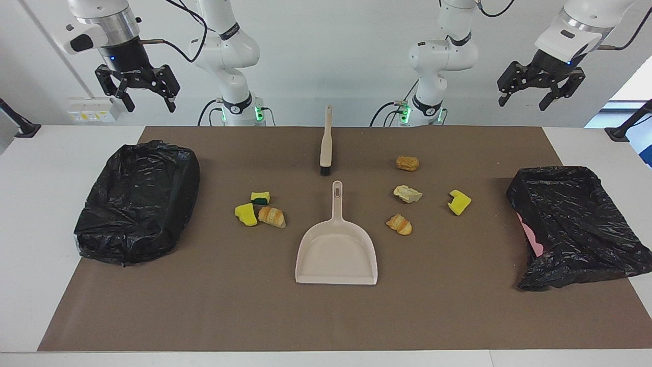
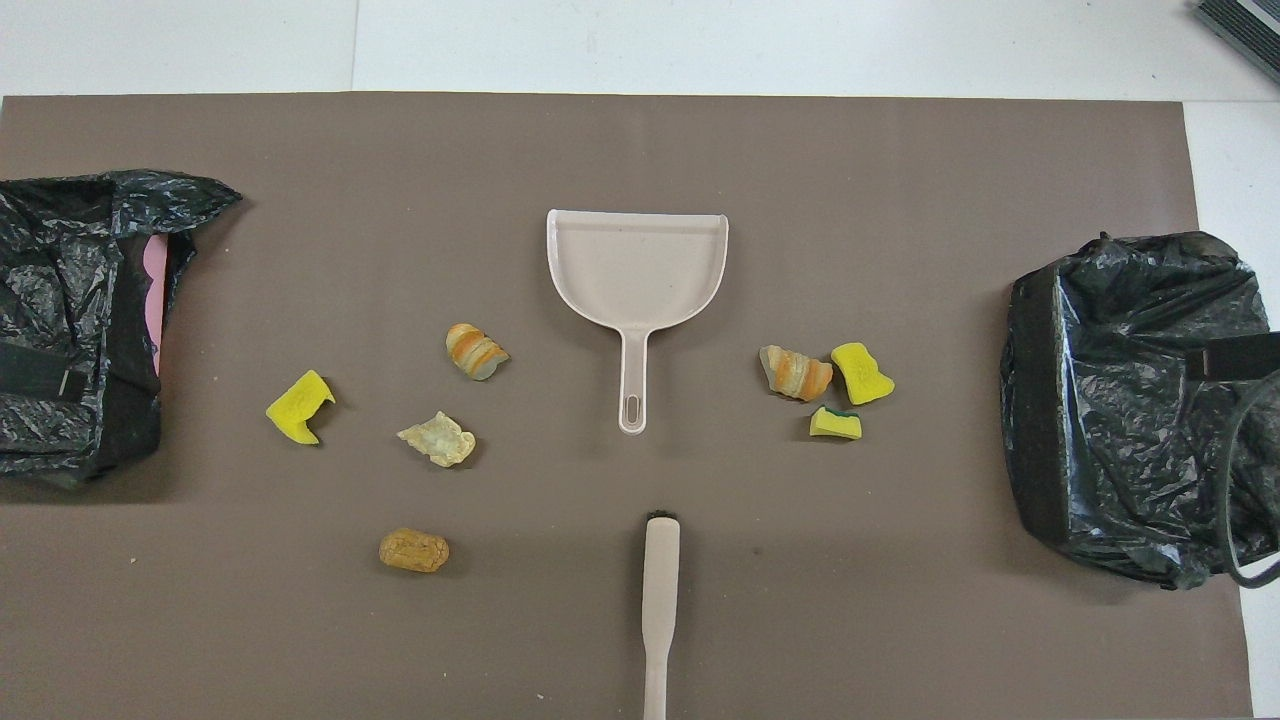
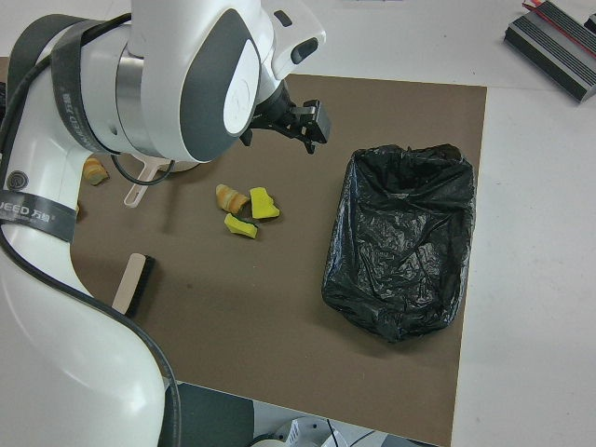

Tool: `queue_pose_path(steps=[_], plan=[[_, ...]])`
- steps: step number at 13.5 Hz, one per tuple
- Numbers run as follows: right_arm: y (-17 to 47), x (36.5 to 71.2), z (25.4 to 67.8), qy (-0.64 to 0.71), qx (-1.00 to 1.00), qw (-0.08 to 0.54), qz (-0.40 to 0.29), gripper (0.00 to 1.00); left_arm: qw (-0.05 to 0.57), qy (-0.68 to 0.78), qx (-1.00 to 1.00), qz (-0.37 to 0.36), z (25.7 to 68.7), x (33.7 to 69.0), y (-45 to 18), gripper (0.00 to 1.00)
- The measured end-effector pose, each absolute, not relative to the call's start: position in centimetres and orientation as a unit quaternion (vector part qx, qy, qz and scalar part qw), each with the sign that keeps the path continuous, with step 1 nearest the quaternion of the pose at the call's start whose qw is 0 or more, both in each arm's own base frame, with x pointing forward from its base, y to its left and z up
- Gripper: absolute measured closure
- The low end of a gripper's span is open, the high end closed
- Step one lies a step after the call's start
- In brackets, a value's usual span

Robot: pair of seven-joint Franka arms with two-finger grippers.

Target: Sweep and dump trash in bin

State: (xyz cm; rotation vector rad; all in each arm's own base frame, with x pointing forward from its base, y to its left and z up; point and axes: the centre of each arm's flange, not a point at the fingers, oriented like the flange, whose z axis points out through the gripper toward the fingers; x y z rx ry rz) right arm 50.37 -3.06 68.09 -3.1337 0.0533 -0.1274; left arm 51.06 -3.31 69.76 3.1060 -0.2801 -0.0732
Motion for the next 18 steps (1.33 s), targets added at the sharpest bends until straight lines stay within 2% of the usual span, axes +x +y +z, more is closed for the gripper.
queue_pose_path(steps=[10,14,18], plan=[[-2.0,50.1,67.3,0.007,-1.0,0.002,-0.024,0.0,0.01,-0.103,0.994,-0.024,69.8,50.9,-4.7,0.0],[3.1,51.9,63.3,0.002,-1.0,0.007,-0.027,0.0,0.009,-0.126,0.992,-0.026,69.6,50.4,-7.2,0.0],[10.1,55.3,57.8,0.018,-0.999,0.013,-0.036,0.0,0.013,-0.157,0.987,-0.041,68.6,47.8,-11.6,0.0]])
